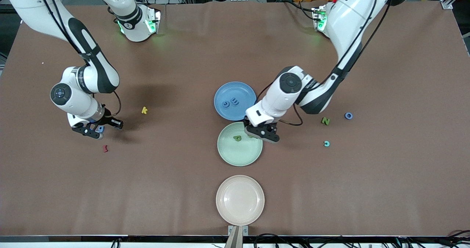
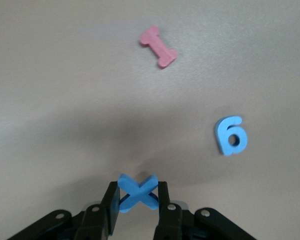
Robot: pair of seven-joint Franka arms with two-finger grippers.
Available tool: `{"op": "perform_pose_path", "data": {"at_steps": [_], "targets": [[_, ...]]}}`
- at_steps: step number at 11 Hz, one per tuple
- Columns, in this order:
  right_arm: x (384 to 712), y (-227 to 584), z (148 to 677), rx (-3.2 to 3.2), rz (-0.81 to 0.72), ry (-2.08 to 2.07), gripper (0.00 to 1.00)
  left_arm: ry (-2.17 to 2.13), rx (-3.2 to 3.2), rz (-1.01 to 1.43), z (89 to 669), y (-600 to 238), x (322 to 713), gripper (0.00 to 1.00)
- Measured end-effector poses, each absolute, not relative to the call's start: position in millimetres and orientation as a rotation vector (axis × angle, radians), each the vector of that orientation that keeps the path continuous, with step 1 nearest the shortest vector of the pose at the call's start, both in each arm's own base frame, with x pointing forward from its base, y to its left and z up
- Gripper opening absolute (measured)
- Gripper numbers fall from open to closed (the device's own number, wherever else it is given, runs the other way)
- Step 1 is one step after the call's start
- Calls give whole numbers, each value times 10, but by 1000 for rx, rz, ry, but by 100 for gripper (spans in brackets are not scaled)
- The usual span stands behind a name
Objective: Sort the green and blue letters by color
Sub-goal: 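Drop the B on the green plate while the right gripper places blue x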
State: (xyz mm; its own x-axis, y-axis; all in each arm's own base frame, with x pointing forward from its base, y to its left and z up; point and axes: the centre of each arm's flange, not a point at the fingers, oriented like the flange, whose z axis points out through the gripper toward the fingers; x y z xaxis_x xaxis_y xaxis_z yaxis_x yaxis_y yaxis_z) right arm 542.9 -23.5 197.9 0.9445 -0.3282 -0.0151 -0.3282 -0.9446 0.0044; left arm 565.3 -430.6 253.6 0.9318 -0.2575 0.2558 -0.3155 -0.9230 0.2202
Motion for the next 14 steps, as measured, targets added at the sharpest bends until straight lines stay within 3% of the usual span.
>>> {"op": "perform_pose_path", "data": {"at_steps": [3,8,11,14], "targets": [[5421,540,2294,3077,-24,-561,35,-422,2835,324,2309,-4547,5675,36],[5098,2094,2386,3079,10,-600,35,-441,2857,374,2277,-4621,5739,99],[4783,3025,2462,3104,40,-585,35,-391,2911,355,2451,-4362,5946,100],[4483,3804,2451,3143,30,-567,35,-357,3078,153,2840,-3979,5991,100]]}}
